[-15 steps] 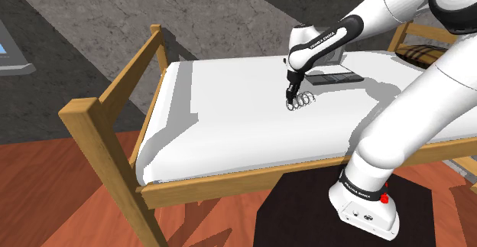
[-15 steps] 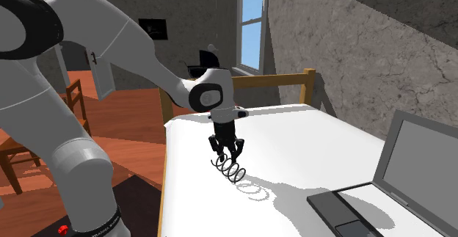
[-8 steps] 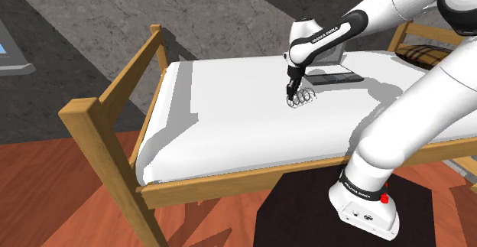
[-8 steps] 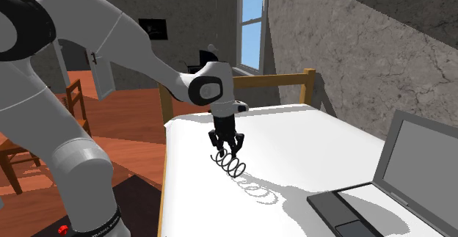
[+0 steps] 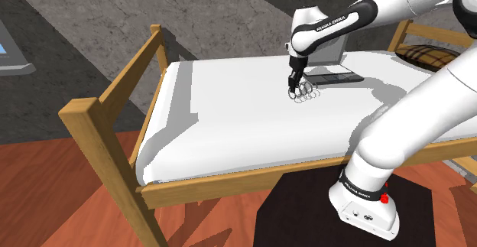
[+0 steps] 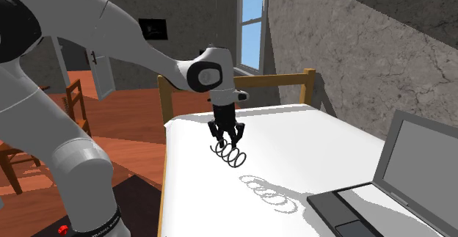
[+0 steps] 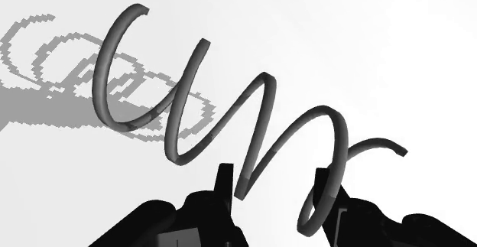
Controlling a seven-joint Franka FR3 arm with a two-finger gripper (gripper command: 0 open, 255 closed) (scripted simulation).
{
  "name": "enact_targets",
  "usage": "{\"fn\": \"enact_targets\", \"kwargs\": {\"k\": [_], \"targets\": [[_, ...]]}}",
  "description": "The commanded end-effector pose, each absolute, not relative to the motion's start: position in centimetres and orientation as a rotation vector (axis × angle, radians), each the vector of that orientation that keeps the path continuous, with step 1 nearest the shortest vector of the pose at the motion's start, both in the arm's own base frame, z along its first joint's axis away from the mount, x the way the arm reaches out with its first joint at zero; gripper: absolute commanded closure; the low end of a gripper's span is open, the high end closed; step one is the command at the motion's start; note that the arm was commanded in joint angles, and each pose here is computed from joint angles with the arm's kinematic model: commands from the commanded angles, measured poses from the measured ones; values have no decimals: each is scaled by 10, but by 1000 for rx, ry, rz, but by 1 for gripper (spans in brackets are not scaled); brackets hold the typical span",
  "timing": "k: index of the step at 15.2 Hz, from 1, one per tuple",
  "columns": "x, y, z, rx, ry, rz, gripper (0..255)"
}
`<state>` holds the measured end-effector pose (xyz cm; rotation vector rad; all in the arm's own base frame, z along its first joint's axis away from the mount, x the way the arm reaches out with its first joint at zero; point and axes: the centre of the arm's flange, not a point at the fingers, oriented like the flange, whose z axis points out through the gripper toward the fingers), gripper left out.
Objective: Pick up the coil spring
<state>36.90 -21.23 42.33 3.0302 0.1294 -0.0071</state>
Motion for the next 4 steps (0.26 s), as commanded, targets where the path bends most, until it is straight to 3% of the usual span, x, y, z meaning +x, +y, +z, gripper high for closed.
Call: {"fn": "enact_targets", "kwargs": {"k": [1,4], "targets": [[369,-212,434,3031,129,-8,255],[369,-212,440,3031,129,-8,255]]}}
